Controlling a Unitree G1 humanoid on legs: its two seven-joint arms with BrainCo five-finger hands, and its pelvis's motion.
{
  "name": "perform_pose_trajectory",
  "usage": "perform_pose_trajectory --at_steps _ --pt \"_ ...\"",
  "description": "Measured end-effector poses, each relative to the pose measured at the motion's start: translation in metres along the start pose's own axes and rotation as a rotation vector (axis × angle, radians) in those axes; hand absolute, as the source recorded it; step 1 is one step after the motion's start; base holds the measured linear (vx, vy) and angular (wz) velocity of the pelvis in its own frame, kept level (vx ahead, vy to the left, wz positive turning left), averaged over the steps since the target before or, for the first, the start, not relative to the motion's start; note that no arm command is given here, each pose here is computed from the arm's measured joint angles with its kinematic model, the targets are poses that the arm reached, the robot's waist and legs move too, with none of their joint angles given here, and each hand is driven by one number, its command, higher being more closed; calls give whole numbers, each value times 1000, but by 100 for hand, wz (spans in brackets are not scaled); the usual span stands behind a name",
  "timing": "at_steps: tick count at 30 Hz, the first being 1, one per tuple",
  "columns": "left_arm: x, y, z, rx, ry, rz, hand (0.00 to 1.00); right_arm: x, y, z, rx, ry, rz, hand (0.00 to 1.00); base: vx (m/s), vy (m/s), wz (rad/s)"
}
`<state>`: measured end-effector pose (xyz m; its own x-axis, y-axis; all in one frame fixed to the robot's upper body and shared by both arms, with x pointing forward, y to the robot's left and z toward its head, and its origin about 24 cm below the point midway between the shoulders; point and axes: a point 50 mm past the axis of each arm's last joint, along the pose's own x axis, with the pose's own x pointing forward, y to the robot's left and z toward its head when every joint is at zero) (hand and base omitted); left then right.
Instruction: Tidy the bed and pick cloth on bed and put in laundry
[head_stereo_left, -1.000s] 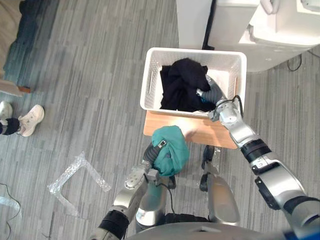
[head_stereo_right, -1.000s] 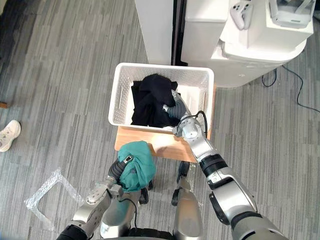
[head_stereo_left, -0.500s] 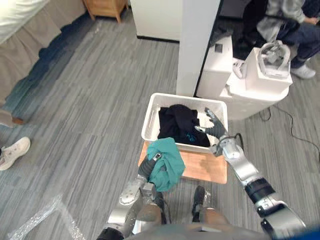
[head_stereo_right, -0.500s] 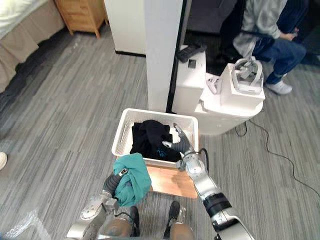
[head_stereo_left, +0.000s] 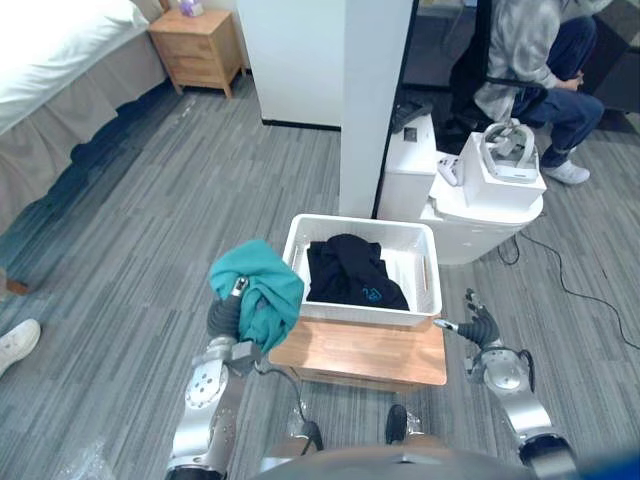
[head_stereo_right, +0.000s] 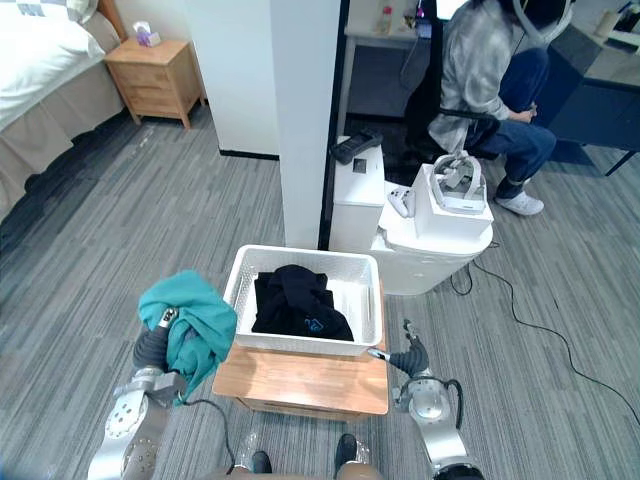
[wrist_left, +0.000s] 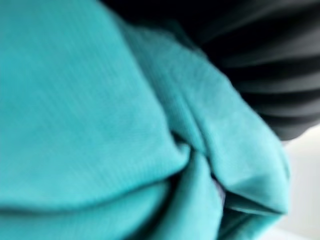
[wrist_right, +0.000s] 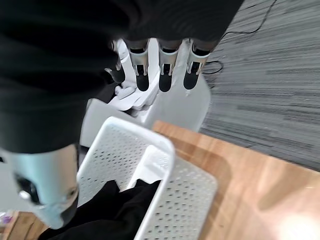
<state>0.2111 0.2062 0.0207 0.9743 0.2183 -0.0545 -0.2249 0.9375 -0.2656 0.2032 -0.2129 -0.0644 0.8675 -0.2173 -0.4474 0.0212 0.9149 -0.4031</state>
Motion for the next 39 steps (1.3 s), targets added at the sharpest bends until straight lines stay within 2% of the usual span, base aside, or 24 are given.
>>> perform_pose_trajectory --at_steps 7,13,15,21,23,30,35,39 --pt "16 -13 18 32 -85 0 100 -12 8 -30 3 116 37 0 -25 -10 -13" --pt "32 -17 34 196 -132 -1 100 -42 26 -62 154 228 40 0 -18 -10 -23" --pt "48 -16 46 250 -159 -10 100 -51 25 -68 178 232 31 0 -13 -12 -31" --pt "107 -16 110 412 -322 29 100 -47 22 -52 220 149 7 0 -35 -36 -28" --pt "126 -24 145 516 -420 59 100 -35 15 -37 261 80 -28 0 -32 -42 -19" --pt "152 -50 198 684 -535 71 100 -15 4 -1 325 -88 -66 0 43 15 -15" --pt "155 -59 187 744 -498 9 100 -6 4 16 360 -148 -59 0 35 15 -11" --pt "154 -65 150 752 -396 -68 100 -1 4 28 370 -184 -54 0 -2 17 -9"
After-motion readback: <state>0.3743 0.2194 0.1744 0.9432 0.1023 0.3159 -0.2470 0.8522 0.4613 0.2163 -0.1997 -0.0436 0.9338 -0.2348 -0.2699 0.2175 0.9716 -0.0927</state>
